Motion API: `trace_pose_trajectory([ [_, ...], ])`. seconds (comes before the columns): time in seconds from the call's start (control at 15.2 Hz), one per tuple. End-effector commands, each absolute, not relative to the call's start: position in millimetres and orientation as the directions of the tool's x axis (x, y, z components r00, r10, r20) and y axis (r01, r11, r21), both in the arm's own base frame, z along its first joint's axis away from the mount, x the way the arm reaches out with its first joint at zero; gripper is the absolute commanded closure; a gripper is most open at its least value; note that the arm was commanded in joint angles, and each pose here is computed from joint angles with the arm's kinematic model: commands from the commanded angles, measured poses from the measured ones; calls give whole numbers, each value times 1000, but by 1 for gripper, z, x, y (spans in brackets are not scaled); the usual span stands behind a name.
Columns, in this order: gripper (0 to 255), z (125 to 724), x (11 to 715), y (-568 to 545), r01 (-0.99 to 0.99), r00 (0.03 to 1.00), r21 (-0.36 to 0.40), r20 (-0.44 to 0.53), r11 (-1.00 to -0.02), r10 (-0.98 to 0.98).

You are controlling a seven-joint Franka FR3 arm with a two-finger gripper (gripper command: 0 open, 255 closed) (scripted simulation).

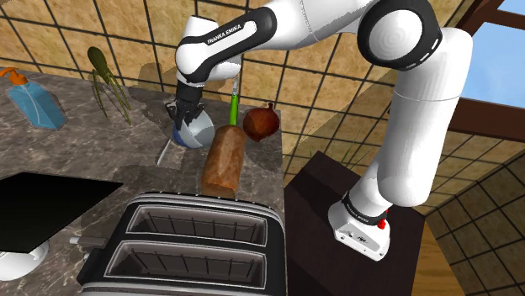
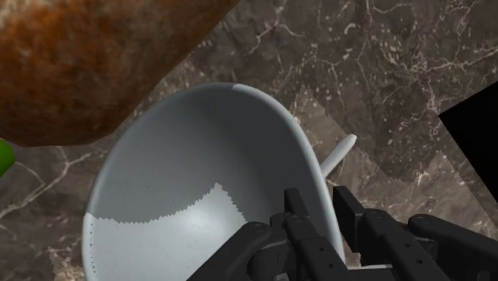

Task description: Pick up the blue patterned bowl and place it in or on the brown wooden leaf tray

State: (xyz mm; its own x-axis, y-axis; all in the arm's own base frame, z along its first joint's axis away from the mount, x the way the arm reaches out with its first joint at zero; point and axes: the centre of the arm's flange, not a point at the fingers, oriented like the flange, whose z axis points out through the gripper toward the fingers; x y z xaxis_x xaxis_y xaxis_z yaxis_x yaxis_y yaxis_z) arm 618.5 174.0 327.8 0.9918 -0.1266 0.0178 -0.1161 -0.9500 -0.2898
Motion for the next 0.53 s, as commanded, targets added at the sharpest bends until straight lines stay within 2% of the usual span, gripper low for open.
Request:
trace_pose_trajectory([
  [0.0, 255, 328, 618, 174, -117, 992, -289, 17, -950, -127],
  [0.46, 255, 359, 619, 174, -117, 992, -289, 17, -950, -127],
])
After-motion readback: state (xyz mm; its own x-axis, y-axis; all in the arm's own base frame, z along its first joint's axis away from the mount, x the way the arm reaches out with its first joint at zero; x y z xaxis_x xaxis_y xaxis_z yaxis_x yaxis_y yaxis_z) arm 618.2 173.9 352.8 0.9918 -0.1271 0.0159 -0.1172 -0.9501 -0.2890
